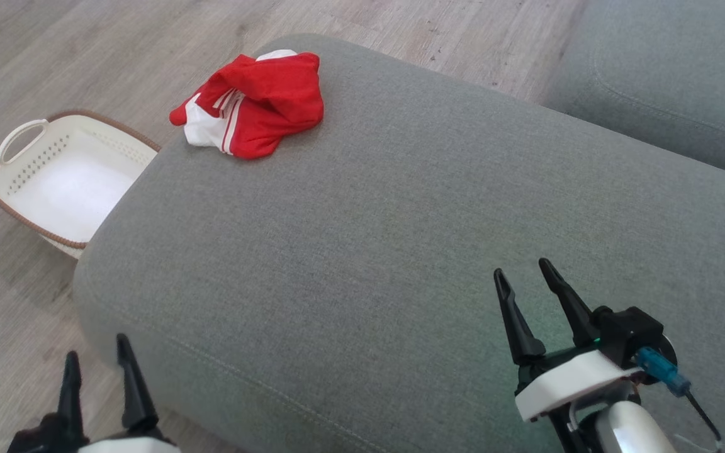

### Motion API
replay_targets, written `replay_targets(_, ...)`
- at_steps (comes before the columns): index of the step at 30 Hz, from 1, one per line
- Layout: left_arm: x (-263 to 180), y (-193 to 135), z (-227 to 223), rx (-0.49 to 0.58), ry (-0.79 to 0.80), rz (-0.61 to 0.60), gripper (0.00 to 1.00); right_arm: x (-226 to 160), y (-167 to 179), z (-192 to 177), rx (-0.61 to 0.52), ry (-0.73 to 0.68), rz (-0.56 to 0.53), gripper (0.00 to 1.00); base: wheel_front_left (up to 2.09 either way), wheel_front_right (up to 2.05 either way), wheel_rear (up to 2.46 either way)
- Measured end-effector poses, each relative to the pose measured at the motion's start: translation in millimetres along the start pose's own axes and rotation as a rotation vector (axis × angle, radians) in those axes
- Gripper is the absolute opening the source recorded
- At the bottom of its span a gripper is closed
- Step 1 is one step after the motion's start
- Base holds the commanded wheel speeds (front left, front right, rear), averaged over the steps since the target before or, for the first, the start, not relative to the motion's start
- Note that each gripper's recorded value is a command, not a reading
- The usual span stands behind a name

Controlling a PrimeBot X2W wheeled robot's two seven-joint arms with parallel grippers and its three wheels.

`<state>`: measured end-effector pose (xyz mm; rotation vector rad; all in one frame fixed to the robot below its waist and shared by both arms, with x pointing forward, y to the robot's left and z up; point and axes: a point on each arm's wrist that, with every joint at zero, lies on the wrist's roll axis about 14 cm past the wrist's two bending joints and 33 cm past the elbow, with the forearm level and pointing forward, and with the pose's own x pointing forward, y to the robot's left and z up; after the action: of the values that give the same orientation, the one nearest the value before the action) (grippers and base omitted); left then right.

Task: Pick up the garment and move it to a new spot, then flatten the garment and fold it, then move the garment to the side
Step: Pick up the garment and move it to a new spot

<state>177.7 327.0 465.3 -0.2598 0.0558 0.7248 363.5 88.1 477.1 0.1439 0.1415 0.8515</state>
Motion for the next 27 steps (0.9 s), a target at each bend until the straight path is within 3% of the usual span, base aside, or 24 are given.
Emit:
replay_targets(4, -3.6, 10.9, 0.8, 0.009, -0.002, 0.028, 1.0, 0.3, -0.7, -0.2, 0.001, 0.0, -0.001, 1.0, 0.0, 0.0, 0.0)
replay_targets(10, 20.8, 26.6, 37.4, 0.137, -0.046, -0.007, 1.0, 1.5, -30.5, 18.3, -0.028, -0.054, -0.078, 1.0, 0.0, 0.0, 0.0)
replay_targets(16, 93.9, -12.9, 154.9, 0.263, -0.279, -0.135, 1.0, -2.0, -66.6, 31.4, -0.103, -0.052, -0.17, 1.0, 0.0, 0.0, 0.0)
replay_targets(19, 129.0, -35.4, 186.8, 0.306, -0.303, -0.179, 1.0, -6.3, -78.4, 35.3, -0.143, -0.034, -0.204, 1.0, 0.0, 0.0, 0.0)
replay_targets(22, 165.6, -61.1, 180.5, 0.354, -0.229, -0.236, 1.0, -11.7, -93.7, 40.1, -0.162, -0.032, -0.248, 1.0, 0.0, 0.0, 0.0)
replay_targets(27, 222.3, -87.9, 119.9, 0.422, 0.018, -0.268, 1.0, -17.0, -112.2, 37.9, -0.169, -0.014, -0.294, 1.0, 0.0, 0.0, 0.0)
